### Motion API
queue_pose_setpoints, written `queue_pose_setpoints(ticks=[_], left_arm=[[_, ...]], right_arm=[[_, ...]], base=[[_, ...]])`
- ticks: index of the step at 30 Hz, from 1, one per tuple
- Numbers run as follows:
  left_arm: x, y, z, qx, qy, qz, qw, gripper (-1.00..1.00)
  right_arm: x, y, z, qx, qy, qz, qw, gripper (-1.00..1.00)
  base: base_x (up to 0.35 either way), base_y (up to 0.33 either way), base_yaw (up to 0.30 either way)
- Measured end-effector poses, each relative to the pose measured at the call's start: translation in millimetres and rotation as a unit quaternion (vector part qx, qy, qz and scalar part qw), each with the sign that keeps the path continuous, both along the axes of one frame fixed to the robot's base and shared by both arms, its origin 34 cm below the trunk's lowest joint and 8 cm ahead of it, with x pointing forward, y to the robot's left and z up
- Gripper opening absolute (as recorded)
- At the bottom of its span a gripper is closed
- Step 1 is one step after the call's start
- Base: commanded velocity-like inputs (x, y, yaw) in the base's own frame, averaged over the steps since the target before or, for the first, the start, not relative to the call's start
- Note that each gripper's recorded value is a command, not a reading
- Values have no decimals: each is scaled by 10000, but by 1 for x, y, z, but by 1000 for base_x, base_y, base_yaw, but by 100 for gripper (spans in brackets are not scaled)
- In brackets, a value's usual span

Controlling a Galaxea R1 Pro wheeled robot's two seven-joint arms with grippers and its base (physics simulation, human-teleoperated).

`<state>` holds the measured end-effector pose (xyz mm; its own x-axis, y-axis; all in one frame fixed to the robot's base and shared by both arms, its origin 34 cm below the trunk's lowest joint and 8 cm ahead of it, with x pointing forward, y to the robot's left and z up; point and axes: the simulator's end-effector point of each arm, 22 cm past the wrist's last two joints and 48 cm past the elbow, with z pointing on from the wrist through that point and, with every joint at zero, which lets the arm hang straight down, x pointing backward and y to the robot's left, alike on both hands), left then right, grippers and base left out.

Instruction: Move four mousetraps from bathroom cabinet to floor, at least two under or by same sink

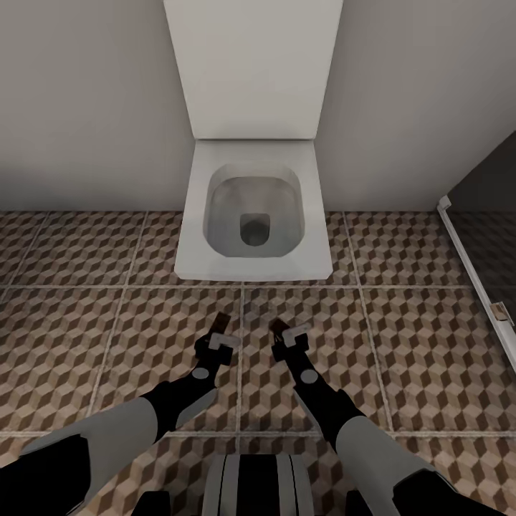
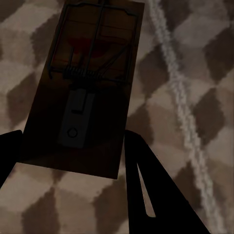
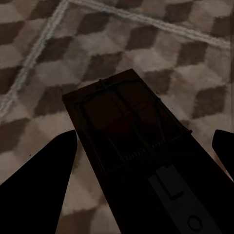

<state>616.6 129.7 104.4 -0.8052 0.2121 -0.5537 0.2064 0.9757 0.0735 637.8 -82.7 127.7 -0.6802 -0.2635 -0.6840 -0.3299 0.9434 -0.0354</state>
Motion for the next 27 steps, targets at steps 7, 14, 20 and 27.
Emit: queue_pose_setpoints(ticks=[7, 14, 20, 27], left_arm=[[0, -3, 1, -13, 4, -14, 10000, -100], [-1, -5, 1, -23, 13, -20, 10000, -100], [-1, -5, 1, -15, 7, -16, 10000, -100], [0, -4, 1, -6, 13, 5, 10000, -100]], right_arm=[[8, 2, 7, 68, -169, -19, 9998, -100], [10, 2, 8, 75, -196, -22, 9998, -100], [12, 2, 10, 95, -242, -25, 9997, -100], [22, 5, 20, 167, -437, -34, 9989, -100]], base=[[0, 0, 0], [0, 0, 0], [0, 0, 0], [0, 0, 0]])
